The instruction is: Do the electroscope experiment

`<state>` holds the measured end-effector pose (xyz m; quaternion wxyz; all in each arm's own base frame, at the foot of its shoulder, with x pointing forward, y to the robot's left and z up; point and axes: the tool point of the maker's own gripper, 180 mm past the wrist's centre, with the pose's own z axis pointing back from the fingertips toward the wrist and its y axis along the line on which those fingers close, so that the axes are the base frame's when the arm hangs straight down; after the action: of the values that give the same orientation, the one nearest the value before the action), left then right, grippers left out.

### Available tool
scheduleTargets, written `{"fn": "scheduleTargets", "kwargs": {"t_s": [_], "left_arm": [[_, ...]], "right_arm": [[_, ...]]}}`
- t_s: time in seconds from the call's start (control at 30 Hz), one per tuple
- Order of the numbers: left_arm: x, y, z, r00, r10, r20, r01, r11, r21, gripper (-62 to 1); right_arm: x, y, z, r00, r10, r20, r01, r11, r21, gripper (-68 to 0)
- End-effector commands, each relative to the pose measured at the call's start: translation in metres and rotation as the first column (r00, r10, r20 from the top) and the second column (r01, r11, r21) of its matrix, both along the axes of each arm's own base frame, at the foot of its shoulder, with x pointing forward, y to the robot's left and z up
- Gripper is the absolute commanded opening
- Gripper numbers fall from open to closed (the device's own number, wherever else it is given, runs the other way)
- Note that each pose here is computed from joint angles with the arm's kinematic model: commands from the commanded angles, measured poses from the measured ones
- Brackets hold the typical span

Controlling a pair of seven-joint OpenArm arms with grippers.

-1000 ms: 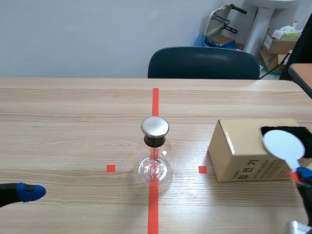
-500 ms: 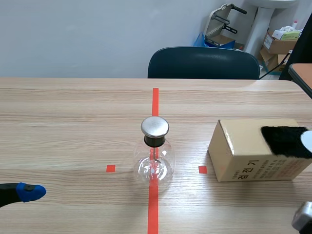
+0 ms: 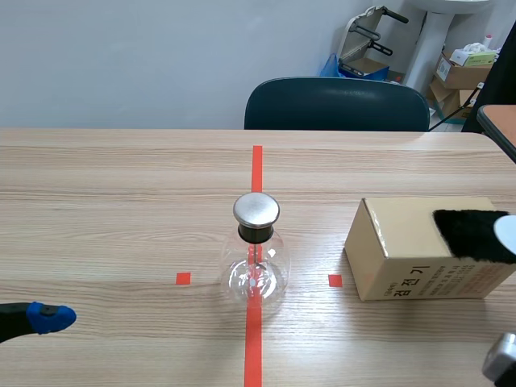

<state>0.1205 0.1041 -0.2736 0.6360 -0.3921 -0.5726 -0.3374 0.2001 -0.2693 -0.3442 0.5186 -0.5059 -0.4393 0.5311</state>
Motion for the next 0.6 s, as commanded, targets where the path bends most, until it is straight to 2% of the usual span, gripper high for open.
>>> {"fn": "scheduleTargets", "kwargs": {"t_s": [0.0,0.1,0.2,0.23,0.27,0.3,0.33,0.43,0.47,0.57], "left_arm": [[0.003,-0.004,0.009,1.0,0.004,0.018,-0.004,0.999,-0.034,-8.4],[0.003,-0.004,0.009,1.0,0.004,0.018,-0.004,0.999,-0.034,-8.4],[0.003,-0.004,0.009,1.0,0.004,0.019,-0.004,0.999,-0.034,-8.4],[0.003,-0.004,0.009,1.0,0.004,0.019,-0.004,0.999,-0.034,-8.3],[0.003,-0.004,0.009,1.0,0.004,0.019,-0.004,0.999,-0.034,-8.4],[0.003,-0.004,0.009,1.0,0.004,0.019,-0.004,0.999,-0.034,-8.4],[0.003,-0.004,0.009,1.0,0.004,0.019,-0.004,0.999,-0.034,-8.4],[0.003,-0.004,0.009,1.0,0.004,0.019,-0.004,0.999,-0.033,-8.4],[0.003,-0.004,0.009,1.0,0.004,0.019,-0.004,0.999,-0.033,-8.4],[0.003,-0.004,0.009,1.0,0.006,0.021,-0.005,0.999,-0.032,-8.4]], "right_arm": [[0.001,0.001,0.013,0.998,0.02,0.058,-0.018,0.999,-0.031,-66.0],[0.001,0.023,0.01,0.989,0.141,0.04,-0.14,0.99,-0.034,-66.0],[-0.005,0.056,0.006,0.947,0.32,0.021,-0.32,0.947,-0.019,-66.0],[-0.007,0.063,0.006,0.934,0.357,0.017,-0.357,0.934,-0.015,-66.0],[-0.008,0.065,0.005,0.929,0.369,0.016,-0.369,0.929,-0.014,-66.0],[-0.008,0.064,0.005,0.93,0.366,0.017,-0.366,0.93,-0.013,-66.0],[-0.007,0.06,0.006,0.94,0.341,0.019,-0.341,0.94,-0.014,-66.0],[-0.004,0.03,0.007,0.983,0.181,0.026,-0.181,0.983,-0.023,-66.0],[-0.004,0.02,0.008,0.992,0.125,0.03,-0.124,0.992,-0.027,-66.0],[-0.004,-0.003,0.01,0.999,0.0,0.042,0.002,0.999,-0.037,-66.0]]}}
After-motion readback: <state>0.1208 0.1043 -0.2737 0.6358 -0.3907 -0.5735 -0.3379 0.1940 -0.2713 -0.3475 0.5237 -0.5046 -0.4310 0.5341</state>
